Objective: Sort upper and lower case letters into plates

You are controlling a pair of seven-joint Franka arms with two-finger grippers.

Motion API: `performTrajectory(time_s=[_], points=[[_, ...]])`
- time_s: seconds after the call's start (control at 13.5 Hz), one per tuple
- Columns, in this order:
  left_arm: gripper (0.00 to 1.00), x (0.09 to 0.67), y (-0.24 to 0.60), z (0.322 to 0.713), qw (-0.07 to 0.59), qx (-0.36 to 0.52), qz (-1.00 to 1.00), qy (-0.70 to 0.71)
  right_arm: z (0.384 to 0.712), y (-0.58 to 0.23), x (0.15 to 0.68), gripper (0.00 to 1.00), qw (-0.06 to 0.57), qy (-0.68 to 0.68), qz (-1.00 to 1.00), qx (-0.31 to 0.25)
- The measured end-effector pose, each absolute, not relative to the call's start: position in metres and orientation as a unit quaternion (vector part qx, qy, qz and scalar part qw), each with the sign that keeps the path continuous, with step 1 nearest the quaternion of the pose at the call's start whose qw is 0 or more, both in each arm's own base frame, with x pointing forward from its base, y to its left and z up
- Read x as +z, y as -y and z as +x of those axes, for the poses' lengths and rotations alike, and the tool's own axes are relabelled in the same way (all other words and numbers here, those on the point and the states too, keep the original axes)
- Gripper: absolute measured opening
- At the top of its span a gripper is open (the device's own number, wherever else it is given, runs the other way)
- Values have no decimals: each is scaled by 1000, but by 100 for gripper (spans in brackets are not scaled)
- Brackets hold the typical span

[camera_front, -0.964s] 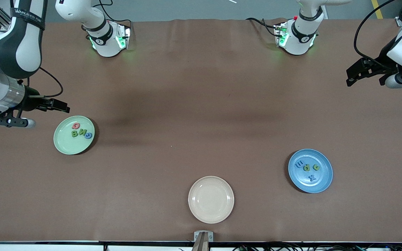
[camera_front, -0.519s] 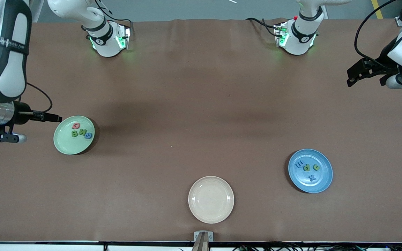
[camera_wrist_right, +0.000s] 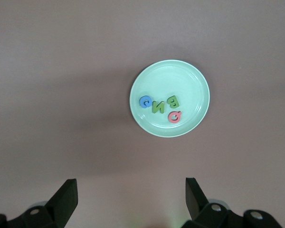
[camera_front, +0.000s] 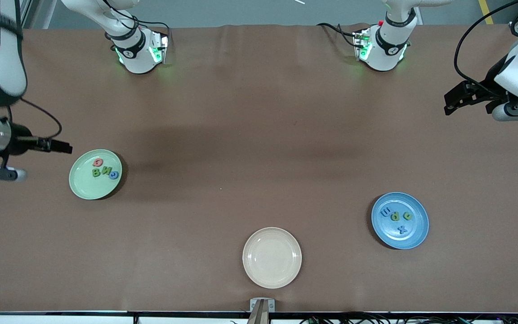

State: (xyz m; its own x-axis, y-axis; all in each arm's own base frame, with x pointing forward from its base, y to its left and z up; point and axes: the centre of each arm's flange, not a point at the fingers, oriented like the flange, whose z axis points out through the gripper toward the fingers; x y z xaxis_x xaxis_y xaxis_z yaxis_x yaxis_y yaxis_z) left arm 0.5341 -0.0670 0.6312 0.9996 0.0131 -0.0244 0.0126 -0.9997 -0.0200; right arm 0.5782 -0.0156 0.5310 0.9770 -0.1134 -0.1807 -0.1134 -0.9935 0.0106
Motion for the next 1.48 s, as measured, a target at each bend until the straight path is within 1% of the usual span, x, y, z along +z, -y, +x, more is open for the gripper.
performTrajectory(time_s=[0.15,0.37,0.82,1.11,1.48], points=[[100,630,67,533,10,14,-1000,7,554,3,573,100,5,50,997,-64],[100,631,66,529,11,13,-1000,7,541,8,597,100,4,54,998,-43],[100,637,64,531,9,0,-1000,9,542,10,607,100,4,55,998,-25],[100,644,59,533,8,-9,-1000,14,544,10,629,100,3,55,998,2],[100,645,59,536,7,-11,-1000,14,546,8,642,100,2,54,998,25]])
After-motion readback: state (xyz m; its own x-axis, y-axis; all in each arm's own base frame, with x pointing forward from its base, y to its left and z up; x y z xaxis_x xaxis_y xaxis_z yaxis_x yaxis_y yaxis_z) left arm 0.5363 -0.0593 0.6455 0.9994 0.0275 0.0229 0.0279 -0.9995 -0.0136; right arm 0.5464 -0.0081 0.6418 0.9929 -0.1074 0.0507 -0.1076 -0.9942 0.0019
